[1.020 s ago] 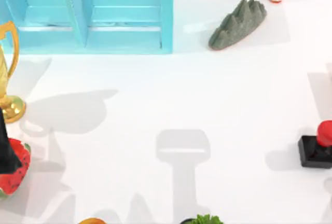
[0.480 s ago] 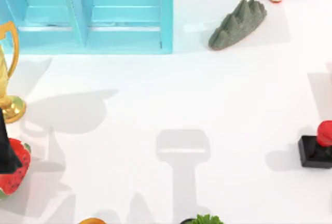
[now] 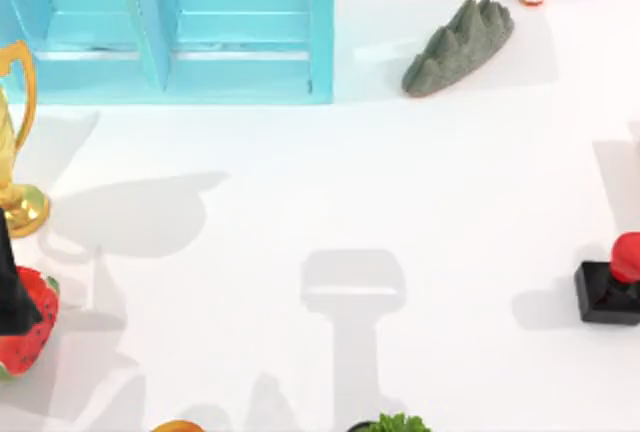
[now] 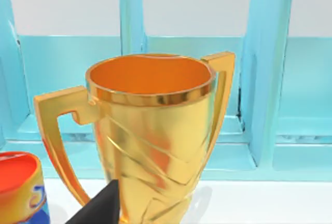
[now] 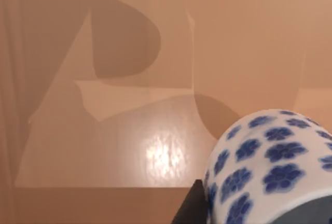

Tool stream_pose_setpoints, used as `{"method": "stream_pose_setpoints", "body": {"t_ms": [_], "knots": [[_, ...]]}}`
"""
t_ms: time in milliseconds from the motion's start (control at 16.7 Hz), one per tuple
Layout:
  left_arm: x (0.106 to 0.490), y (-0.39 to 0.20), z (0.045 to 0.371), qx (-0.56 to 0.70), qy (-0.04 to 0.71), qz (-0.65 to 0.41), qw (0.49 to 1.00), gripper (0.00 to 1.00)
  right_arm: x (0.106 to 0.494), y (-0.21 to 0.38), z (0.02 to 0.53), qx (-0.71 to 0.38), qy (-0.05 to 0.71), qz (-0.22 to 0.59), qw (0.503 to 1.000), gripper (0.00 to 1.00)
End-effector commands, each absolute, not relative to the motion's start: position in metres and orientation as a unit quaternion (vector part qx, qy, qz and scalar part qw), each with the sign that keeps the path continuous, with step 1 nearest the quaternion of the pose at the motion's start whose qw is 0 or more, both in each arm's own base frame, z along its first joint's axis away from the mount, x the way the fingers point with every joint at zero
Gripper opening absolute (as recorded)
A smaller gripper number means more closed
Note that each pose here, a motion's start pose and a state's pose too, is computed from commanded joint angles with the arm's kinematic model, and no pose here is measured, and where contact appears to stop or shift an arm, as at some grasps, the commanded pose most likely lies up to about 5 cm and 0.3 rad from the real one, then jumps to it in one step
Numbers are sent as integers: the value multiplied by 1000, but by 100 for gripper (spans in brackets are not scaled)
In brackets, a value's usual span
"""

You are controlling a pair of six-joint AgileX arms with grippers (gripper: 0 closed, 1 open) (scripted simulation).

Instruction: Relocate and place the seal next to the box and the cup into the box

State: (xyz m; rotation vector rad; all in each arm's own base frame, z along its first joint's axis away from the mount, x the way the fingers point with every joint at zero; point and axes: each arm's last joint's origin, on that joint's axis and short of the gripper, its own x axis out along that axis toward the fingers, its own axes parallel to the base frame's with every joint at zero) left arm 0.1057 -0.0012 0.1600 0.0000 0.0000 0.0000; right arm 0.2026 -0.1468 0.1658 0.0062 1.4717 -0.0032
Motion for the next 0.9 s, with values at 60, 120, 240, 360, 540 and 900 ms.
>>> {"method": "stream_pose_setpoints", "body": {"t_ms": [60,120,240,360,540,900], "knots": [[106,-1,160,0,0,0,1000,100,203,-147,166,3,671,-1,741,0],[106,-1,160,0,0,0,1000,100,203,-147,166,3,671,-1,741,0],[106,-1,160,0,0,0,1000,100,203,-147,166,3,671,-1,741,15],[106,-1,160,0,0,0,1000,100,203,-147,166,3,671,-1,741,30],[106,-1,160,0,0,0,1000,100,203,-147,166,3,671,-1,741,53],[106,-1,160,0,0,0,1000,100,203,-147,166,3,671,-1,741,98]]}}
